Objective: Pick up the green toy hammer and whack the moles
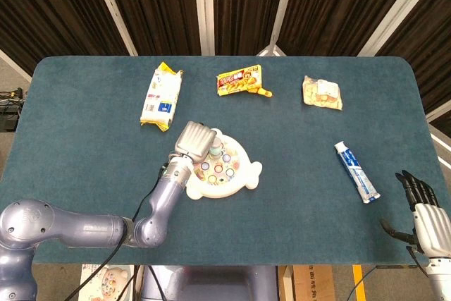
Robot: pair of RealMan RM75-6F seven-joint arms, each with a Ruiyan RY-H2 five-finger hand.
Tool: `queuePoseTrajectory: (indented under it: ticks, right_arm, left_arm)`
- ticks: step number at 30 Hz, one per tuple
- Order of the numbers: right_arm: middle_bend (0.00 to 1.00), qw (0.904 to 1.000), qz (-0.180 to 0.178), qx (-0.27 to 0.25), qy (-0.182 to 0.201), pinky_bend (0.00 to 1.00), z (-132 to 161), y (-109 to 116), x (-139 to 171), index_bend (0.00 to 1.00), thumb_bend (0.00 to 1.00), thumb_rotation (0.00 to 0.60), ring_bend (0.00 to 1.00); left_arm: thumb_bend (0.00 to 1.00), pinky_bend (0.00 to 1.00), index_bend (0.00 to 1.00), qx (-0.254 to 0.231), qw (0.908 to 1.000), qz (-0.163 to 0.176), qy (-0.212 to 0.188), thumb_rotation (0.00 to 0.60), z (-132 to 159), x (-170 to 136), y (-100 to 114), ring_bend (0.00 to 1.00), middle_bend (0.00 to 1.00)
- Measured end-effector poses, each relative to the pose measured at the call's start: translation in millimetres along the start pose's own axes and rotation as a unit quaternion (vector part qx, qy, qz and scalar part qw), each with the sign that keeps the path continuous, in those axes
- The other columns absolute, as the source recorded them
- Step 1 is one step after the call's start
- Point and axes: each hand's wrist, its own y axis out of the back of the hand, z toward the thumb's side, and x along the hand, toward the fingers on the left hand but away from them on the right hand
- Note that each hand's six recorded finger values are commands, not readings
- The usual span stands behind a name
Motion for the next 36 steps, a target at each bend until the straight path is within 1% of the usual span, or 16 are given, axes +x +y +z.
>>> queuePoseTrajectory:
  ticks: [3,7,12,16,23,28,36]
  right_arm:
    - [0.0,1.0,-0.001,0.001,0.0,0.0,0,1,0,0.0,0.25,0.6,0.0]
    - [0.0,1.0,-0.002,0.003,0.001,0.0,0,1,1,0.0,0.25,0.6,0.0]
    - [0.0,1.0,-0.002,0.009,0.004,0.0,2,0,2,0.0,0.25,0.6,0.0]
    - [0.0,0.9999,-0.003,0.011,0.005,0.0,2,0,2,0.0,0.25,0.6,0.0]
    - [0.0,0.9999,-0.001,0.012,0.005,0.0,3,-2,2,0.0,0.25,0.6,0.0]
    - [0.0,0.9999,0.001,0.011,0.005,0.0,4,-3,2,0.0,0.25,0.6,0.0]
    - [0.0,0.9999,0.001,0.013,0.005,0.0,4,-3,2,0.0,0.25,0.6,0.0]
  left_arm:
    - [0.77,0.49,0.61,-0.013,0.9999,0.008,0.002,0.6,-7,-5,8,0.38,0.51]
    - [0.77,0.49,0.61,-0.026,0.9995,0.017,0.01,0.6,-27,-17,14,0.38,0.51]
    - [0.77,0.49,0.61,-0.04,0.9987,0.012,0.029,0.6,-62,-34,4,0.38,0.51]
    - [0.77,0.49,0.6,-0.049,0.9977,0.005,0.047,0.6,-97,-52,-12,0.38,0.51]
    - [0.77,0.49,0.6,-0.062,0.9957,-0.017,0.067,0.6,-137,-77,-47,0.38,0.51]
    - [0.77,0.49,0.6,-0.064,0.9955,-0.029,0.064,0.6,-148,-86,-69,0.38,0.51]
    - [0.77,0.49,0.59,-0.064,0.9956,-0.044,0.053,0.6,-146,-92,-103,0.38,0.51]
